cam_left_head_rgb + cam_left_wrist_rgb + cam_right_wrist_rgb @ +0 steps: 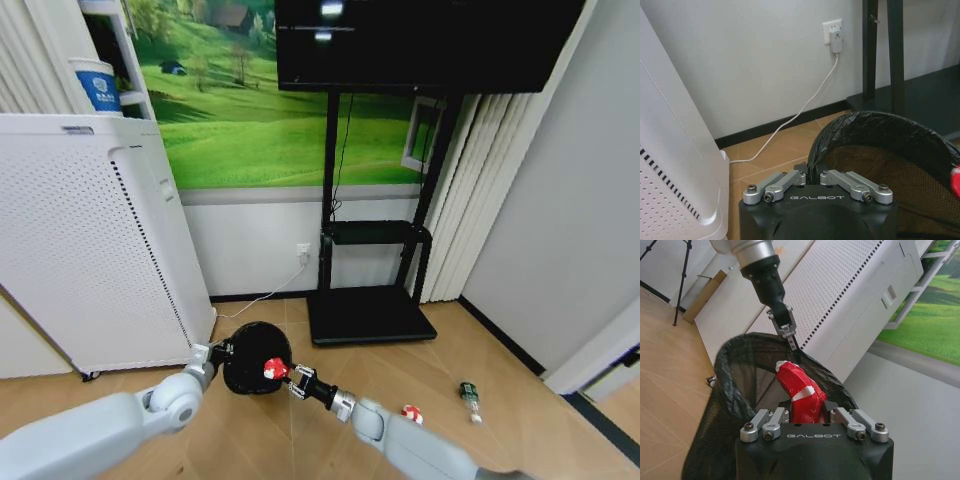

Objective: Pick up the trash bin and place the garbage on the floor into it.

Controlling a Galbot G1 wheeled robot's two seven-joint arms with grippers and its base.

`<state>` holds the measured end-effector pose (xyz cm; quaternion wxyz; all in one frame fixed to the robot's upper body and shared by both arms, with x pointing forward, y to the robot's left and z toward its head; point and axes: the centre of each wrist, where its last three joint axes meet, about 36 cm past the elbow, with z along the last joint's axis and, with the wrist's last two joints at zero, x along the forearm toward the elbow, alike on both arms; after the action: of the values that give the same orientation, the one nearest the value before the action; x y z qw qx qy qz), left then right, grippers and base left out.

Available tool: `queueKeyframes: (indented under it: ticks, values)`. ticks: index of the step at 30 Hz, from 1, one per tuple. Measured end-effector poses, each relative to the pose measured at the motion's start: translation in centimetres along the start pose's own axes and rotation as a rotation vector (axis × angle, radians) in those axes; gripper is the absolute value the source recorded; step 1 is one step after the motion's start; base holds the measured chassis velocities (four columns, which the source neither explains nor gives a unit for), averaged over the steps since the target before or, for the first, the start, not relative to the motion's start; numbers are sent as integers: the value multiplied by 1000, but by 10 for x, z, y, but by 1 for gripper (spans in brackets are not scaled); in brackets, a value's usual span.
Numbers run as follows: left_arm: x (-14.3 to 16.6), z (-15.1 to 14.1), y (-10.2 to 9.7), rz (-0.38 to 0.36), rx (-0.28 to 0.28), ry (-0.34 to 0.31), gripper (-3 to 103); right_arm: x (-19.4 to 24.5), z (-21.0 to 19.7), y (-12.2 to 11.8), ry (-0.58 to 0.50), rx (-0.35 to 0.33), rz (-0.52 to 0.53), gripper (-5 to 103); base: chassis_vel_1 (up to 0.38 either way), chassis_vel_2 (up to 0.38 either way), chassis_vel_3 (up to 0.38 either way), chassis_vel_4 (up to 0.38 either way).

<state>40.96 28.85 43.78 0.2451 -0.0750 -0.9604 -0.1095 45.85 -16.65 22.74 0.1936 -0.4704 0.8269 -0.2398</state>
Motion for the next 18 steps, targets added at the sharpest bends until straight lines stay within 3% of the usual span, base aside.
queueKeyframes:
  ticks: [9,18]
  values:
    - [28,32,9,11,-24,29,7,2,15,4,30,-4,2,31,0,0,0,0]
    - [31,33,15,6,-12,16,7,-13,2,21,1,-24,-2,31,0,0,0,0]
